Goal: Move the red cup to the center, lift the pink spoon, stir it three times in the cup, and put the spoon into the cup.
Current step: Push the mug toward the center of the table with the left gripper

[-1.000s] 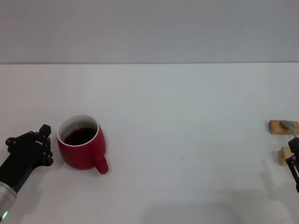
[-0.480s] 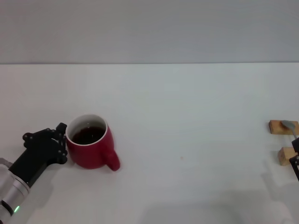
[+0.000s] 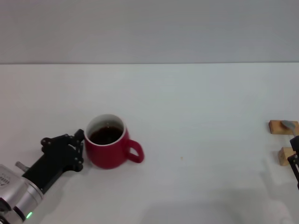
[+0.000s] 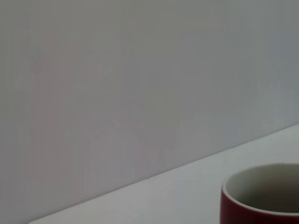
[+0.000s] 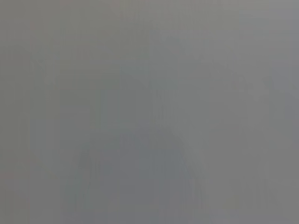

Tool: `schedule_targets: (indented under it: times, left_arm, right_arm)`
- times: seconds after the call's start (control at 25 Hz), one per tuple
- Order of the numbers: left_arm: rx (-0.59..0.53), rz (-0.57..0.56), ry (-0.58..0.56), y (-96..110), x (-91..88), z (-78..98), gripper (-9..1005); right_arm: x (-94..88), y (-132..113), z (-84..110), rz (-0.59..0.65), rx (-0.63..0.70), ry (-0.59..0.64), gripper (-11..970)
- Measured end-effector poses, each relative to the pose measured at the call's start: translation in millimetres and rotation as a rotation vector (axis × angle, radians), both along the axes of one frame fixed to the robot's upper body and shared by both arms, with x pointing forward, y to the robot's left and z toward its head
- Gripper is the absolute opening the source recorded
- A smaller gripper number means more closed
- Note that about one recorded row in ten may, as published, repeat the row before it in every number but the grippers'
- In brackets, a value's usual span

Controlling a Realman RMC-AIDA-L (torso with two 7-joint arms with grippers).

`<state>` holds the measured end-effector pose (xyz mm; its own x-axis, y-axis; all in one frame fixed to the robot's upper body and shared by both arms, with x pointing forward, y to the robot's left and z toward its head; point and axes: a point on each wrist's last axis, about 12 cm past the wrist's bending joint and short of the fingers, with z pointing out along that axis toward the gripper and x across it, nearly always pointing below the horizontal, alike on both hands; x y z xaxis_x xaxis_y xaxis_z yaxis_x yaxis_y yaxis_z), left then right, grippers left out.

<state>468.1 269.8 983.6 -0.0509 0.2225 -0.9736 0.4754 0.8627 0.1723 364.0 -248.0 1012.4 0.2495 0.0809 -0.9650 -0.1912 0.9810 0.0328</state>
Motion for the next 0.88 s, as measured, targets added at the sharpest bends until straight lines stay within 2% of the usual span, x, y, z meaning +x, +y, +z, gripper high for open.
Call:
schedule_targets:
  times: [0.28,0.6,0.68,0.88]
  left_arm:
    - [-0.016,-0.047,0.011,-11,-5.0,-1.6,-2]
    - [-0.017,-0.038,0.013,-10,-7.2,-2.4,-2]
    - [0.010,-0.006,0.000,-1,1.2,-0.1,-2]
    - [0.019,-0.012,-0.009,-1,8.8,3.0,-2]
  right_arm:
    - [0.5,0,-0.2,0.002,-0.001,0.002,709]
    - [0.7,0,-0.5,0.002,-0.002,0.004,708]
    - [0.8,0,-0.5,0.002,-0.003,0.004,708]
    - [0.2,0,-0.7,0.002,-0.004,0.005,708]
